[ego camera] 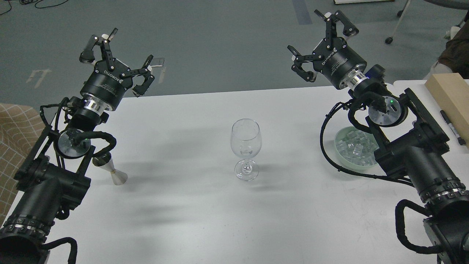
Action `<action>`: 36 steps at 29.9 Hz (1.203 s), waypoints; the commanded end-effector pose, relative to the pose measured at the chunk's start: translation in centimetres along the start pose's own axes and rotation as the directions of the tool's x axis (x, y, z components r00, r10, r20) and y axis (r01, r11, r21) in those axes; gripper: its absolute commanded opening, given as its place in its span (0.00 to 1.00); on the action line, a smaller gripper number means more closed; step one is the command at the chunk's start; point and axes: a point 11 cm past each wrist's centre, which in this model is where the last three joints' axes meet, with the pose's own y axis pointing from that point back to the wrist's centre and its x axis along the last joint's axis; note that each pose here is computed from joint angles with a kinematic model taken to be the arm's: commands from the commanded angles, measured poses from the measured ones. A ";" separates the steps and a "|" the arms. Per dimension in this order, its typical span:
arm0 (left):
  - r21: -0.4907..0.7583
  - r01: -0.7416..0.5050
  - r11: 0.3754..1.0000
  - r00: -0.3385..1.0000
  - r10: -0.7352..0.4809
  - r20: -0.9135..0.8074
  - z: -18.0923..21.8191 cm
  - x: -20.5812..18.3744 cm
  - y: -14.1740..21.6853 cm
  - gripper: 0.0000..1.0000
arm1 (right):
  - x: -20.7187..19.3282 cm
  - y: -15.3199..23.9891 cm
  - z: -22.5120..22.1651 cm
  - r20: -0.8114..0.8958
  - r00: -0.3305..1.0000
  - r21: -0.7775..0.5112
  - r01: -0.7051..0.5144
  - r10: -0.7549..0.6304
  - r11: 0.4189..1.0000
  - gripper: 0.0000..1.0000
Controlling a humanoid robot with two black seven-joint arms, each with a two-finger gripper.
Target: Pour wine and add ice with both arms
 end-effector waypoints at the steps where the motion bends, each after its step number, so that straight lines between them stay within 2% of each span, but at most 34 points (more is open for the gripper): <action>1: 0.001 0.000 1.000 1.000 0.000 0.000 0.0 0.0 0.0 0.98 | 0.0 0.0 0.1 -0.001 1.000 -0.002 -0.001 0.001 1.000 1.00; 36: -0.001 0.000 1.000 1.000 0.000 0.000 0.0 0.0 0.0 0.98 | -0.3 -0.1 0.0 -0.002 1.000 -0.001 0.007 -0.007 1.000 1.00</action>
